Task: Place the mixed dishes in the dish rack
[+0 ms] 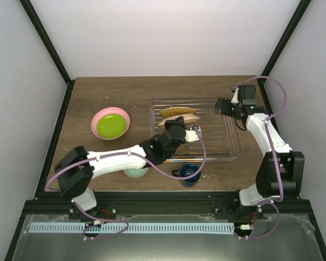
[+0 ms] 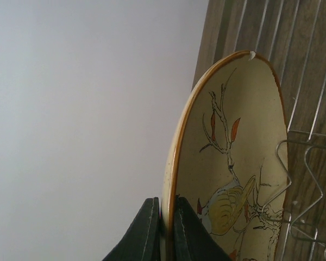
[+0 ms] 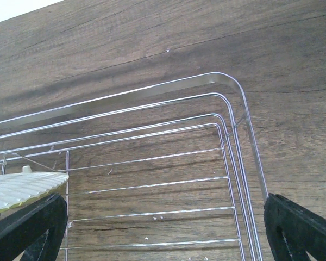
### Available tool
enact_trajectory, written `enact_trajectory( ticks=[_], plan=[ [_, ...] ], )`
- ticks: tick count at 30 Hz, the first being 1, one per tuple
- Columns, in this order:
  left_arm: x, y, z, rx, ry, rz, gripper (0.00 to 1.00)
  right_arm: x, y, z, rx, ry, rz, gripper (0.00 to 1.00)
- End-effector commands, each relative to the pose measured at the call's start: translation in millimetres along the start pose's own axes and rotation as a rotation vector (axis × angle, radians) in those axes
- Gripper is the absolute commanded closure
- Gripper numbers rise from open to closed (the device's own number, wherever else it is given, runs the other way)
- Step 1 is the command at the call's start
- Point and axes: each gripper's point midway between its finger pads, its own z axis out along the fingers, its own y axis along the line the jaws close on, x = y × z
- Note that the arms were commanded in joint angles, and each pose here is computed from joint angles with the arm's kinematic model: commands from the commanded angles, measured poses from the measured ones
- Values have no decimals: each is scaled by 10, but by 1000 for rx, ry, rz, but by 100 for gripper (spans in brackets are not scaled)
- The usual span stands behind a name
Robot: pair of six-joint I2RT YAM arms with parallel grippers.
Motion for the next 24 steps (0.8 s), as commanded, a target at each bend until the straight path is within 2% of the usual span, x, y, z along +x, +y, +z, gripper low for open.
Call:
enact_trajectory(
  ticks=[1,7,13,19,24],
  plan=[
    [-111,59,18,-48,-20,-73,100,-85,-59,-54,18,-26,-7,0],
    [-129,-53,90,-35,-17,-54,100,-87,-58,-53,18,-26,-7,0],
    [-130,-107,122,-28,-12,-47,90,-87,-58,-49,18,-25,-7,0],
    [-139,-102,126,-30,-13,-50,71,-78,-59,-47,17,-23,-7,0],
    [-145,-46,103,-38,-13,-48,62,-77,-57,-47,16,-22,-7,0]
  ],
)
